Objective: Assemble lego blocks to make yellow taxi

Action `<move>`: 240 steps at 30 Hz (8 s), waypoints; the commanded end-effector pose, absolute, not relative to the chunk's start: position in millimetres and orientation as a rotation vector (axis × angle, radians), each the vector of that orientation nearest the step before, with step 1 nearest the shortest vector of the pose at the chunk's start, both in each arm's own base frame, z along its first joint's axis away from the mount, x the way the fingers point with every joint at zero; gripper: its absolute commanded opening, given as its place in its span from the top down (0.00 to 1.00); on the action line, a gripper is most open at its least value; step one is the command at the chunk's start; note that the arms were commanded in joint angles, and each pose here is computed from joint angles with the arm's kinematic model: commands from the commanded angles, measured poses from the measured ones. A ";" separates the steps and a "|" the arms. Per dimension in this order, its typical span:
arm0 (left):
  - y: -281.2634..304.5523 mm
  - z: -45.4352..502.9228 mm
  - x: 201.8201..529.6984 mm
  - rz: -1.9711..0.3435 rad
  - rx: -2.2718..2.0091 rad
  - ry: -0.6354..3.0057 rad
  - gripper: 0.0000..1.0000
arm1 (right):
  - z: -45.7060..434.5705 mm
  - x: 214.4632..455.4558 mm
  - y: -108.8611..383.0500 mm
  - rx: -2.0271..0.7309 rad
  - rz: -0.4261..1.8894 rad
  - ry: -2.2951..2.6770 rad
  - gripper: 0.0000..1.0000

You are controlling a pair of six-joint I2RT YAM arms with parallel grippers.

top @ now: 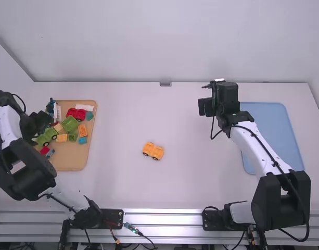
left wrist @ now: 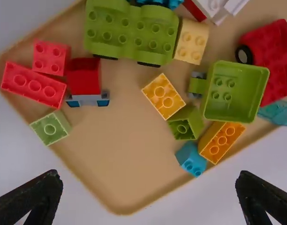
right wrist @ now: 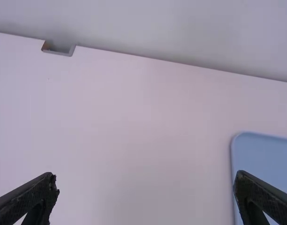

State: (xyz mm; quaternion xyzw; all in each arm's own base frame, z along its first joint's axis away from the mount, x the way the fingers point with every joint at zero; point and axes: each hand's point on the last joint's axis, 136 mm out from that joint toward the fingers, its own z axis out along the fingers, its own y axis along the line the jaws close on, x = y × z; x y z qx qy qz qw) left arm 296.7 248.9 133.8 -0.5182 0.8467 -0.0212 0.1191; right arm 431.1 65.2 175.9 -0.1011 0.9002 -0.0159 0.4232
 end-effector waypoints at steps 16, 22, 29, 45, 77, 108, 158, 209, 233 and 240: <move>269.5 138.2 326.8 -0.110 -1.749 2.119 0.01 | 184.5 436.7 67.0 -0.245 -0.032 2.227 0.01; 276.2 143.1 344.3 -0.086 -1.474 2.214 0.01 | 188.4 439.6 67.7 -0.243 -0.031 2.207 0.01; 266.0 135.6 374.0 -0.118 -1.214 2.315 0.01 | 191.2 441.6 69.6 -0.245 -0.019 2.193 0.01; 280.4 112.2 392.9 -0.012 -1.291 2.511 0.01 | 185.0 436.6 71.5 -0.234 0.009 2.226 0.01; 282.3 46.4 408.9 -0.067 -1.329 2.670 0.30 | 185.3 436.7 72.3 -0.231 0.016 2.225 0.01; 273.0 20.6 399.6 -0.094 -1.318 2.721 0.50 | 184.8 436.3 72.1 -0.232 0.015 2.228 0.01; 254.7 85.1 388.8 0.129 -1.511 2.494 0.98 | 185.7 436.0 79.3 -0.254 0.062 2.221 0.01; -98.7 -4.8 289.7 -0.271 -1.962 2.346 0.98 | 180.7 430.8 85.0 -0.277 0.103 2.246 0.01; -101.0 -20.6 275.4 -0.297 -2.200 2.189 0.29 | 179.9 430.1 84.8 -0.278 0.102 2.250 0.01; -105.9 -17.8 275.1 -0.328 -2.221 2.217 0.01 | 180.1 430.4 84.8 -0.278 0.102 2.249 0.00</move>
